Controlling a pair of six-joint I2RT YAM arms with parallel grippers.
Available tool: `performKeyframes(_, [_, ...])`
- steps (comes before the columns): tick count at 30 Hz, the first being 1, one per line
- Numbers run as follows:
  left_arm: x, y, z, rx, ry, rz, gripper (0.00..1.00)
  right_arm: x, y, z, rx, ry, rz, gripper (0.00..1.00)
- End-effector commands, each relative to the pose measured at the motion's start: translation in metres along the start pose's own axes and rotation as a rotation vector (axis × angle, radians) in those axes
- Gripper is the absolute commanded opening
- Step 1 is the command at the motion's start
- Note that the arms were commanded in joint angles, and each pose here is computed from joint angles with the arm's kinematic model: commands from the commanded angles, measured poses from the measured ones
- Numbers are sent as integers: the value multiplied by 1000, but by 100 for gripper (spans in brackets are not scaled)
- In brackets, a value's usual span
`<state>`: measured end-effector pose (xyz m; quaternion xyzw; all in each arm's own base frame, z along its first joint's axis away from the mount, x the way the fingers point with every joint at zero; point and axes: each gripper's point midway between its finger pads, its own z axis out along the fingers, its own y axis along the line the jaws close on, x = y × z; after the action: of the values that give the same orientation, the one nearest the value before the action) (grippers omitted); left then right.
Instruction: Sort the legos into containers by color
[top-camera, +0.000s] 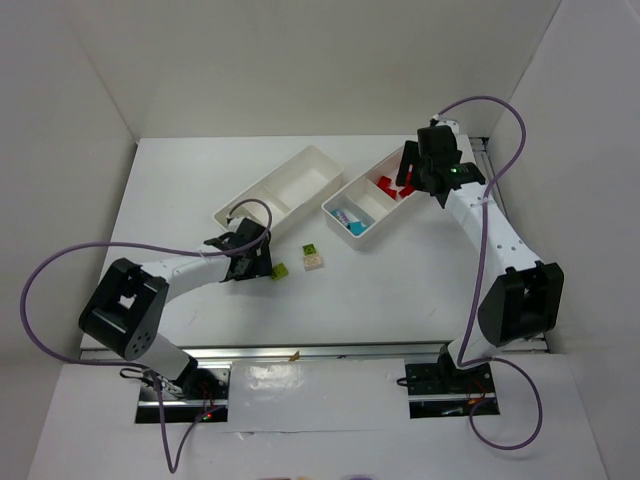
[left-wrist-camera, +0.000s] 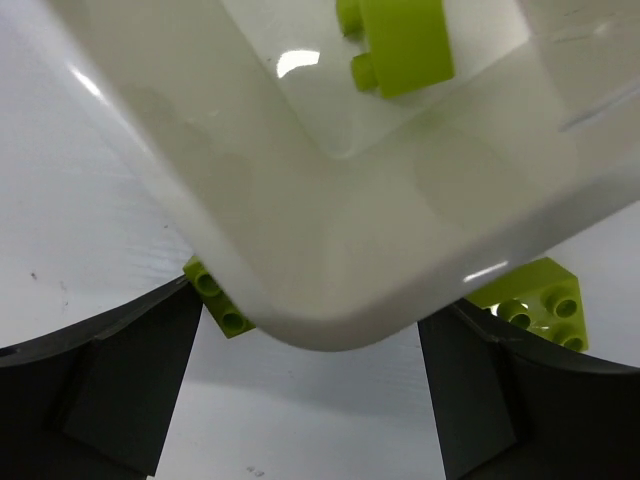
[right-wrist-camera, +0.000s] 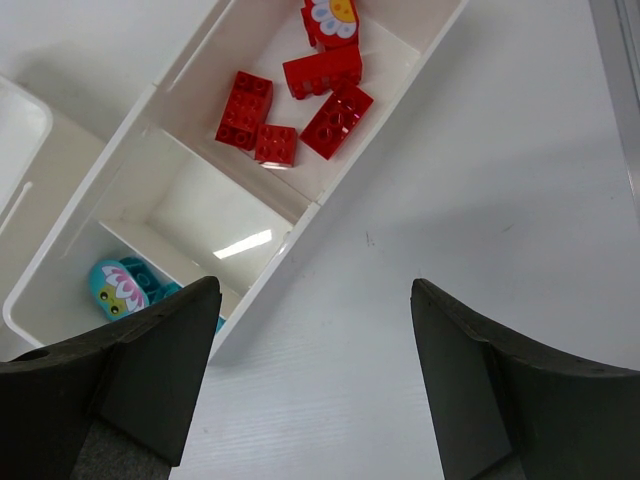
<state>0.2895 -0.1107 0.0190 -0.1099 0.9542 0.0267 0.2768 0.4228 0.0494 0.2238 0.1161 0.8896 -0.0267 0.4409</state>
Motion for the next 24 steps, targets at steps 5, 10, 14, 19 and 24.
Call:
performKeyframes(5, [-10, -44, -10, 159, -39, 27, 95, -12, 1, -15, -13, -44, -2, 84])
performKeyframes(10, [8, -88, -26, 255, -13, 126, 93, -8, 0, -13, -10, -35, 4, 84])
performKeyframes(14, [20, -99, -34, 223, 1, 193, 94, -8, 0, -13, -10, -35, 4, 84])
performKeyframes(19, [18, -72, -33, 79, -5, 173, 98, -5, -3, -12, 2, -29, -8, 84])
performKeyframes(24, [9, -62, -33, 32, -16, 140, 98, 0, -4, -10, 6, -18, -12, 84])
